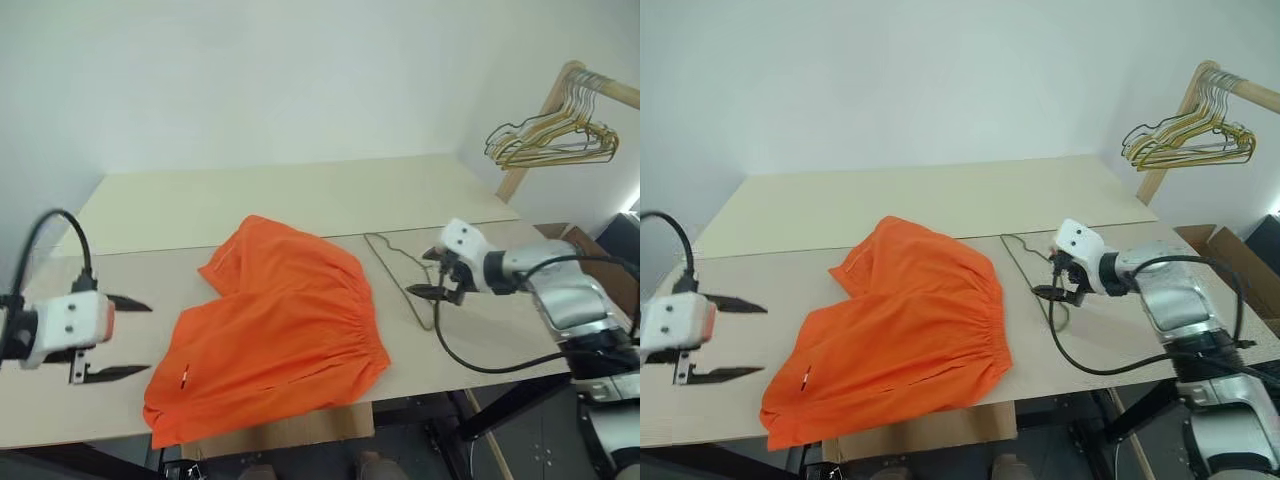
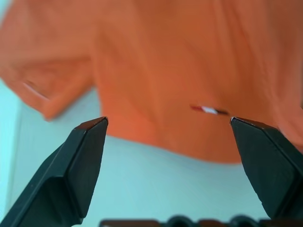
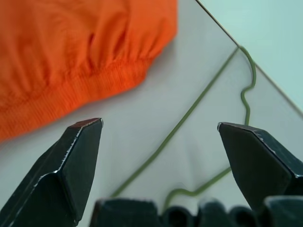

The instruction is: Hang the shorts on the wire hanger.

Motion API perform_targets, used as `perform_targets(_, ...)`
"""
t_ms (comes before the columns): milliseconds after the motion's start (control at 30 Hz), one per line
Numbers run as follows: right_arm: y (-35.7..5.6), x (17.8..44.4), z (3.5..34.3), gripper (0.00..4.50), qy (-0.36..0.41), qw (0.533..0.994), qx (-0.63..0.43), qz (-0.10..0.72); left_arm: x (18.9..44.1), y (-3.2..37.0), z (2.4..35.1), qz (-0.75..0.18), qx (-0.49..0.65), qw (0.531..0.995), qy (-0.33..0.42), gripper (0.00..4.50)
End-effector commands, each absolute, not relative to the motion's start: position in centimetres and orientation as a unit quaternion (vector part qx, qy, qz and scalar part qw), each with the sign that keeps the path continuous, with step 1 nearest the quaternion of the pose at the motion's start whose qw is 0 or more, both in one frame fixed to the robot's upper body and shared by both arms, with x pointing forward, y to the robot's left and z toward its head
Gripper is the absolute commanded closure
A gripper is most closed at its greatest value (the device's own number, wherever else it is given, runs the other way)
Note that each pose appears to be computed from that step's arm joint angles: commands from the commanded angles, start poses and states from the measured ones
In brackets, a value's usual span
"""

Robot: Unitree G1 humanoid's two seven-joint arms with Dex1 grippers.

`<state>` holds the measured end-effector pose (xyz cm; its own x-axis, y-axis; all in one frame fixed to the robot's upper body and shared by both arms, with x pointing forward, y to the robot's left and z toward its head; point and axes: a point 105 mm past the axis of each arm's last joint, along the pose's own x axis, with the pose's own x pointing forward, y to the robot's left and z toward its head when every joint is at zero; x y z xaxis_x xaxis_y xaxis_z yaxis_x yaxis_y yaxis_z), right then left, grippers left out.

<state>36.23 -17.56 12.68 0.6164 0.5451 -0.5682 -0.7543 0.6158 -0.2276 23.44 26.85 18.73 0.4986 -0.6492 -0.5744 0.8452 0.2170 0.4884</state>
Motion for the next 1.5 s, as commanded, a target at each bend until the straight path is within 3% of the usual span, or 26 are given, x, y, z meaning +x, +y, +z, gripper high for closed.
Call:
perform_targets(33, -17.6, 38.0, 13.0, 0.0, 0.241, 0.909, -0.172, 0.292, 24.2, 23.5, 20.9, -0.514, 0.333, 0.79, 0.024, 0.02)
perform_targets(133, -17.1, 38.8, 12.0, 0.0, 0.256, 0.92, -0.144, 0.258, 24.3, 21.2, 21.5, -0.544, 0.29, 0.787, -0.017, 0.02)
perform_targets(233, -17.3, 39.3, 10.4, 0.0, 0.275, 0.921, -0.16, 0.223, 24.3, 19.5, 20.8, -0.561, 0.296, 0.773, -0.013, 0.02)
perform_targets(600, -17.7, 38.7, 6.1, 0.0, 0.35, 0.899, -0.152, 0.215, 23.7, 17.4, 20.9, -0.591, 0.254, 0.764, -0.045, 0.02)
perform_targets(1067, -18.7, 37.3, 1.8, 4.47, 0.422, 0.87, -0.166, 0.192, 23.9, 17.4, 20.3, -0.582, 0.264, 0.768, -0.044, 0.0)
perform_targets(1267, -19.3, 38.9, 3.6, 4.47, 0.37, 0.9, -0.165, 0.163, 24.7, 17.1, 20.5, -0.564, 0.263, 0.781, -0.063, 0.0)
perform_targets(1500, -17.9, 39.9, 11.8, 4.47, 0.202, 0.961, -0.114, 0.149, 30.1, 16.7, 20.2, -0.433, 0.085, 0.897, -0.024, 0.0)
